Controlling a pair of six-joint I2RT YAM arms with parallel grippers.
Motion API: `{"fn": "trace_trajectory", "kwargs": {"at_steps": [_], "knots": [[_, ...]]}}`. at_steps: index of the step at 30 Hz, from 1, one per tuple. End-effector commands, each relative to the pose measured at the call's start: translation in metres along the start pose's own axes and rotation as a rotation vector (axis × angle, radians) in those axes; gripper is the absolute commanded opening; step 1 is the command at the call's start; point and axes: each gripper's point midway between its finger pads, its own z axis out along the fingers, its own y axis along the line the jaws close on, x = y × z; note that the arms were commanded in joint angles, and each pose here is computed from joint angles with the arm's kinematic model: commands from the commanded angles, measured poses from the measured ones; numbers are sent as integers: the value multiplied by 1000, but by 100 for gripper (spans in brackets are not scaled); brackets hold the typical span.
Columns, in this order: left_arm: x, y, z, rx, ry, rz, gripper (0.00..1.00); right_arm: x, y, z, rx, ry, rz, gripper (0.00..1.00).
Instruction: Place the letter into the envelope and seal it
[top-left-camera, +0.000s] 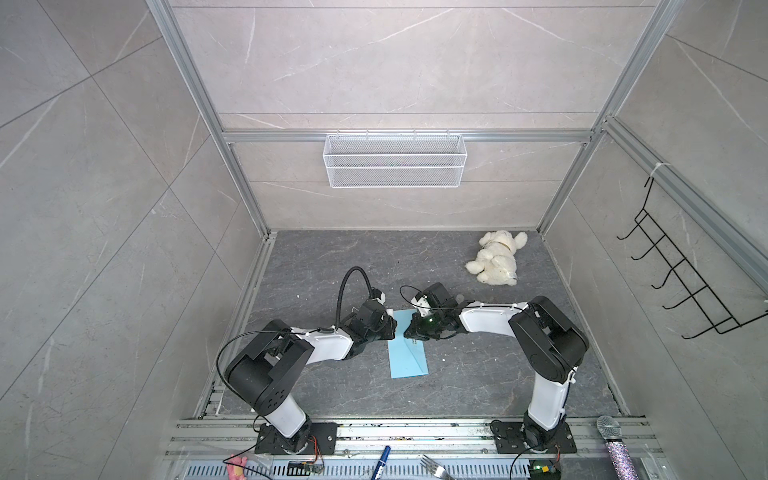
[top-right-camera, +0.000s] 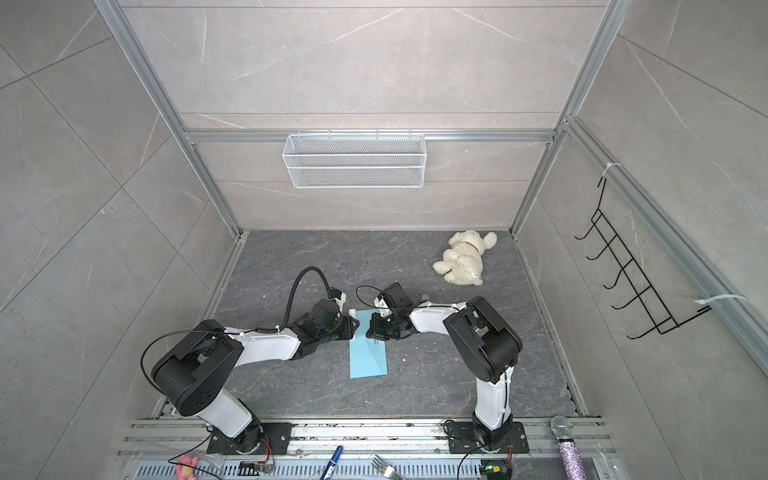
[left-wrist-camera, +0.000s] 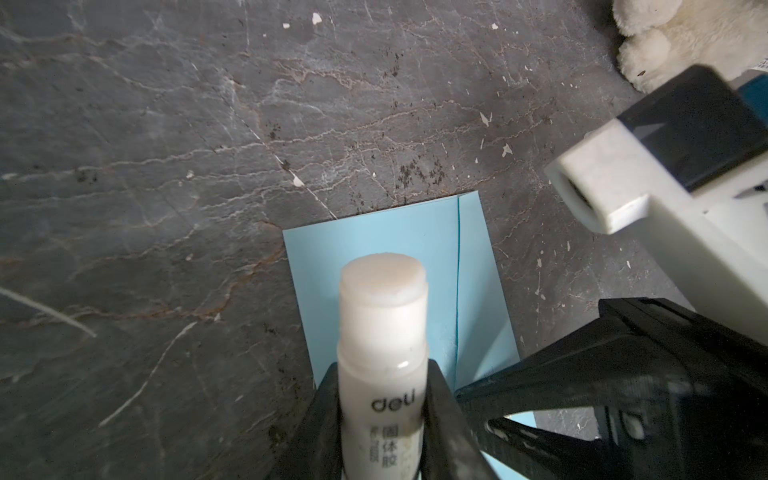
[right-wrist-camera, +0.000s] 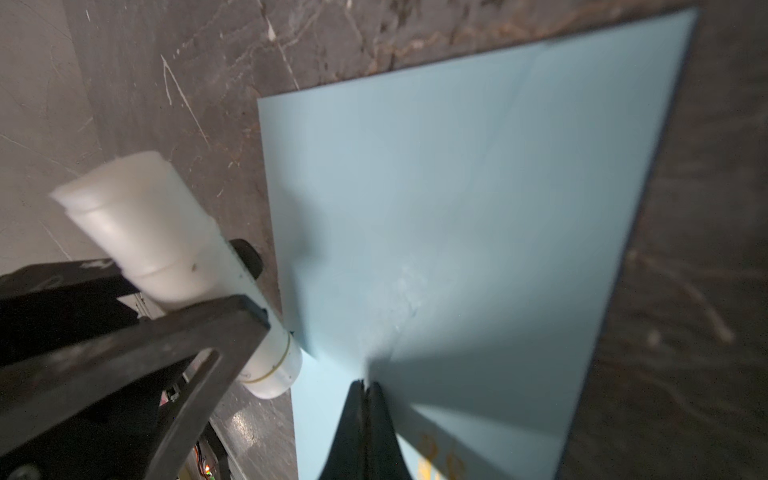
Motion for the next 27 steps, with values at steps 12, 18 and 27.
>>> {"fn": "trace_trajectory", "kwargs": {"at_steps": [12, 18, 27], "knots": [[-6, -8, 6, 24, -16, -16, 0, 25, -15, 5, 61, 73, 2, 0], [-5, -6, 6, 16, -13, -17, 0, 32, -20, 4, 74, 88, -3, 0], [-7, -7, 7, 12, -12, -16, 0, 43, -28, 1, 94, 105, -6, 0]]}}
